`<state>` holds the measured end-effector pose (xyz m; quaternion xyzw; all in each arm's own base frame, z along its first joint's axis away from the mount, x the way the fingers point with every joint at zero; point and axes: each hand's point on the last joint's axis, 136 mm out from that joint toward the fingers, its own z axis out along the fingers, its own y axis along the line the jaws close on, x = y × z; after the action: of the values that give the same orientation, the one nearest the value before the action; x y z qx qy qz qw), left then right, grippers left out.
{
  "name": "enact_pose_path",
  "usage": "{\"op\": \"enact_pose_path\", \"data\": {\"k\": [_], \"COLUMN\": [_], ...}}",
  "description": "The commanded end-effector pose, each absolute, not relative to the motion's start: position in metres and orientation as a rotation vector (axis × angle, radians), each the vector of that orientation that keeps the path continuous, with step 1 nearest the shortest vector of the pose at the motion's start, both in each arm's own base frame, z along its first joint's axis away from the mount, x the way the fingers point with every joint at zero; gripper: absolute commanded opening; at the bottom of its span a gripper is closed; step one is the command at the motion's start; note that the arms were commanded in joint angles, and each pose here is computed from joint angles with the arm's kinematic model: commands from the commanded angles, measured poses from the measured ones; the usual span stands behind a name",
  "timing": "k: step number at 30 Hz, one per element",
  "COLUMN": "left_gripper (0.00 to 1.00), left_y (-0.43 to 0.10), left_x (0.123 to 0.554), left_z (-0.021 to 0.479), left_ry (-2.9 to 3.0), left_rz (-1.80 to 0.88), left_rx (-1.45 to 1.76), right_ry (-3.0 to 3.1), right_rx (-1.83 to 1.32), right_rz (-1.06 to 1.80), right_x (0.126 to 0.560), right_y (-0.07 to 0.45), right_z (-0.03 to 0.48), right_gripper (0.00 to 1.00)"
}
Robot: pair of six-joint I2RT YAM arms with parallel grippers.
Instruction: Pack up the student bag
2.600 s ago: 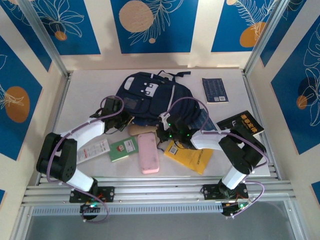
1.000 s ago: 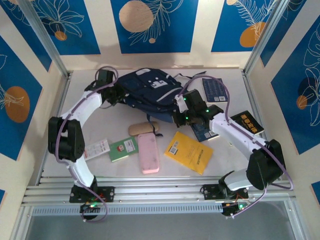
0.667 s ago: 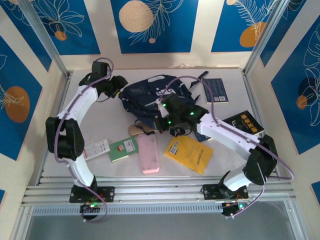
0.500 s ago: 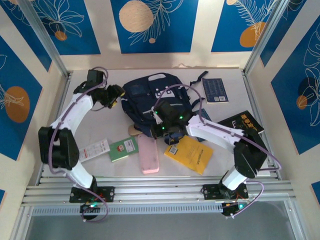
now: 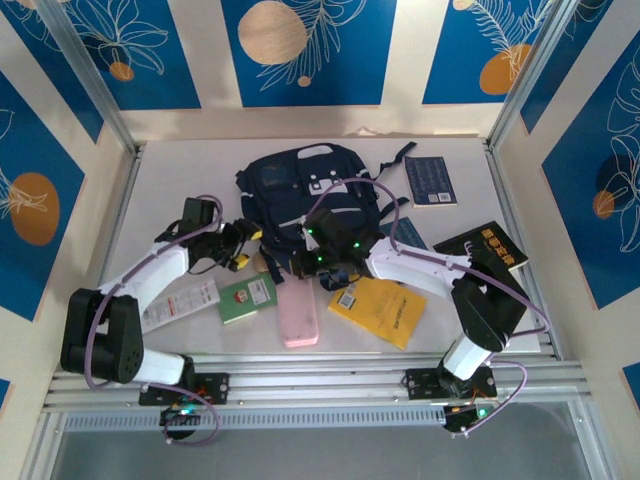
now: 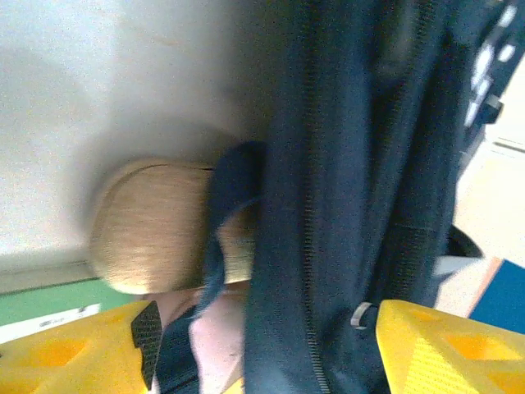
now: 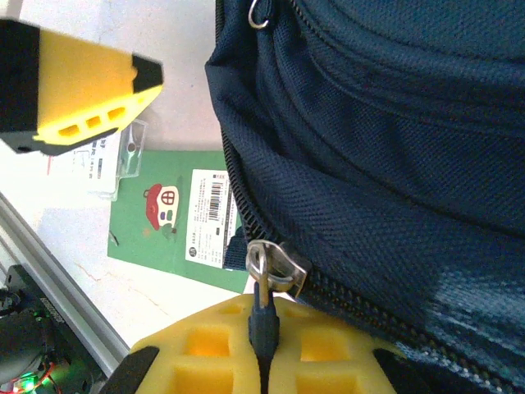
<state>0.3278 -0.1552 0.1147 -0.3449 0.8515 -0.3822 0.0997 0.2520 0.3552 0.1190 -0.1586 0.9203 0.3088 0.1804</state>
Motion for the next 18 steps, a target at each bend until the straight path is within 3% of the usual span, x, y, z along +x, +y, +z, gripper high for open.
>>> {"op": "enact_pose_path", "data": {"k": [1,13,16,18], "left_gripper": [0.69,0.57,0.48,0.36], "left_y": [-0.172,-0.189,-0.192,-0.193], "left_x": [0.348,0.349,0.356,0.361], "left_z": [0.128,0.094,0.094,0.095], "left_ry": [2.441,2.485,2.486,2.485], "left_rz": [-1.232,-1.219,-1.206,-1.194], "left_rx": [-0.961,-1.065,-1.057,-1.044], "right_ry": [2.557,2.543,2.550,2.556], "right_rx": [-0.466,-0.471,-0.473,-0.474], "right_rz": [0.967,0.995,0.997,0.987], "right_x": [0.248,0.250,0.250,0.250], "right_y": [0.369,0.376,0.378,0.378], "right_z": [0.127,0.129,0.126,0.123], "right_gripper": [0.00,0.00,0.00,0.00]}}
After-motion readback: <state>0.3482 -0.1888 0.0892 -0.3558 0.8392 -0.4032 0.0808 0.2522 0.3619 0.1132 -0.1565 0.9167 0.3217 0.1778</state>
